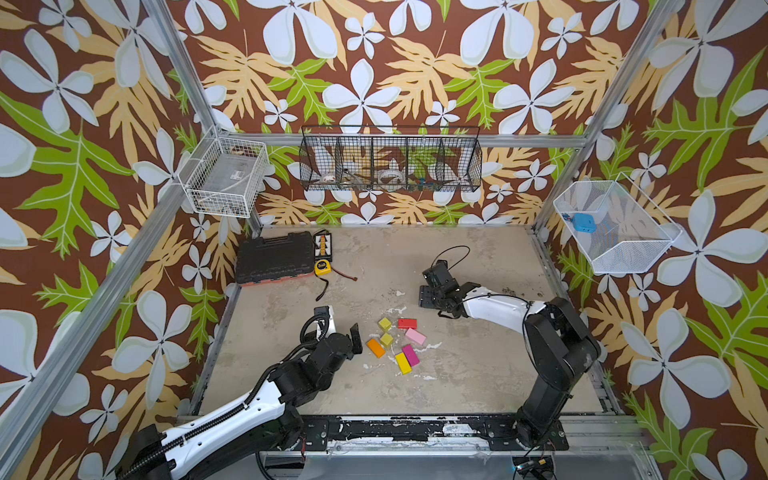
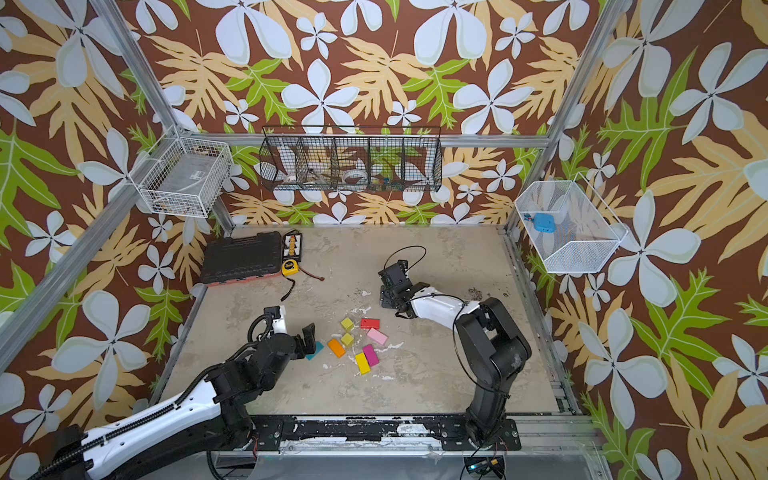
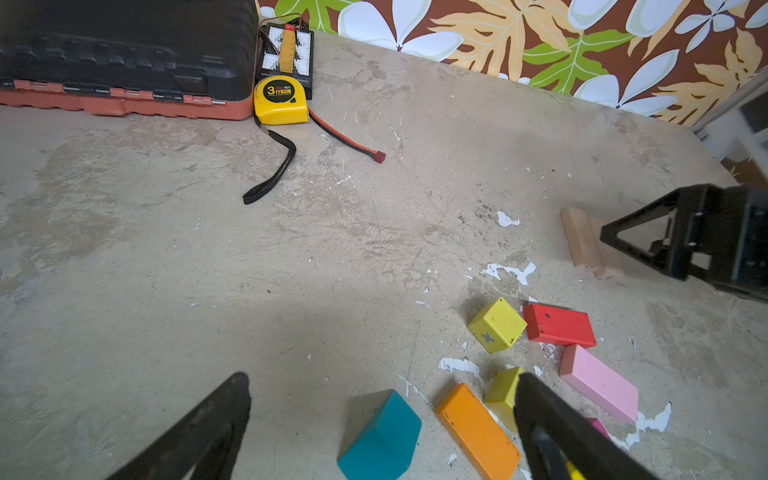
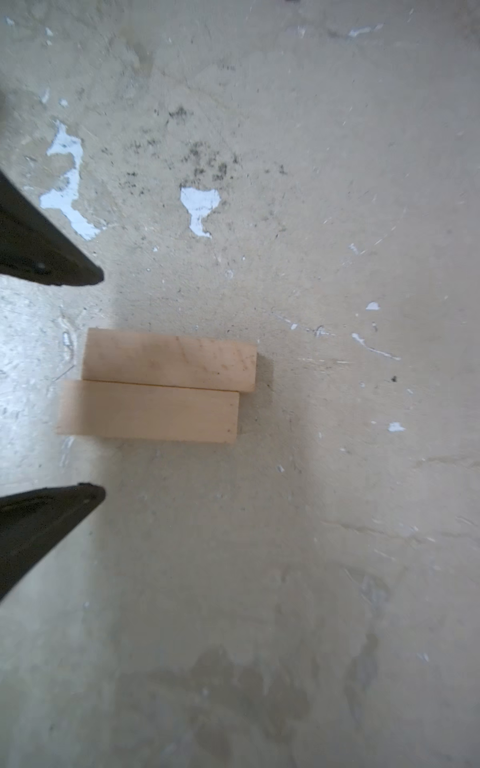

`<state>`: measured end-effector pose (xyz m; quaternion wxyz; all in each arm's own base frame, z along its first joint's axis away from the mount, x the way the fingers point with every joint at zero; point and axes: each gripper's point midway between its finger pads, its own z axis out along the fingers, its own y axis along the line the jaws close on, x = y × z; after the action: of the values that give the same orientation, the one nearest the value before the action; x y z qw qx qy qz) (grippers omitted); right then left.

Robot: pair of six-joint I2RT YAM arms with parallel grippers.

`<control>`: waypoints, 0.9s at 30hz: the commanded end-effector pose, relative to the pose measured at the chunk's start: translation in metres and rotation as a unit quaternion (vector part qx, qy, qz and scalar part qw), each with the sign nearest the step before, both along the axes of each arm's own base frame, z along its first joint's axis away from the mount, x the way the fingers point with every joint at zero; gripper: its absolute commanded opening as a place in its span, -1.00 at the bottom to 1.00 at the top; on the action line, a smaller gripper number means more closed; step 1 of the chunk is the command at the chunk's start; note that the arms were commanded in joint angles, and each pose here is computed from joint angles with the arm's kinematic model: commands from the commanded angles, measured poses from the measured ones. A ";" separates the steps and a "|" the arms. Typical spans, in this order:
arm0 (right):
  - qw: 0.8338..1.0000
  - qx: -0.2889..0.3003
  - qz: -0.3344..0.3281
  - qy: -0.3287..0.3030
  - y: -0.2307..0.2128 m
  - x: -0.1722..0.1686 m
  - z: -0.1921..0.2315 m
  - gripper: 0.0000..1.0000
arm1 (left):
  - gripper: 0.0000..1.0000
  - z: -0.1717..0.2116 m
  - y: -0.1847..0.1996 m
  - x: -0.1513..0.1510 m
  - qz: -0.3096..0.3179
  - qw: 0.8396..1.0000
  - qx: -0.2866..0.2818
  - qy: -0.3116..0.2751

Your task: Build the wood block tower

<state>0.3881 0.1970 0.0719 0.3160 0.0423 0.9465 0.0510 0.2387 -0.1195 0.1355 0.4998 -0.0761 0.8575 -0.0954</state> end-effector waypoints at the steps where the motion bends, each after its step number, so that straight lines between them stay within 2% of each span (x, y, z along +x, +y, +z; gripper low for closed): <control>1: 1.000 -0.012 -0.005 -0.013 -0.012 -0.008 0.013 0.53 | 1.00 0.005 0.000 0.002 0.003 1.000 -0.009 -0.009; 6: 0.999 0.015 0.001 -0.049 -0.018 -0.021 0.031 0.50 | 1.00 0.006 -0.007 0.000 -0.017 1.000 -0.017 -0.010; 8: 0.998 0.015 -0.001 -0.058 -0.025 -0.026 0.032 0.34 | 0.99 0.005 -0.009 0.001 -0.022 1.000 -0.016 -0.008; 10: 0.998 0.012 -0.001 -0.058 -0.029 -0.031 0.027 0.28 | 0.98 0.004 -0.010 0.001 -0.022 1.000 -0.014 -0.006; 15: 0.999 0.014 0.010 -0.039 -0.027 -0.038 0.002 0.26 | 0.98 0.003 -0.010 0.002 -0.021 1.000 -0.010 -0.002; 19: 1.000 -0.006 0.009 -0.015 -0.028 -0.035 -0.018 0.14 | 0.98 0.002 -0.010 0.002 -0.021 1.000 -0.008 -0.001; 27: 1.000 -0.008 0.008 -0.001 -0.027 -0.029 -0.035 0.09 | 0.98 0.002 -0.009 0.002 -0.019 1.000 -0.007 -0.001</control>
<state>0.3531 0.1673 0.0355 0.3105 0.0335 0.9491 0.0397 0.2381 -0.1282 0.1319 0.4915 -0.0592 0.8621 -0.1084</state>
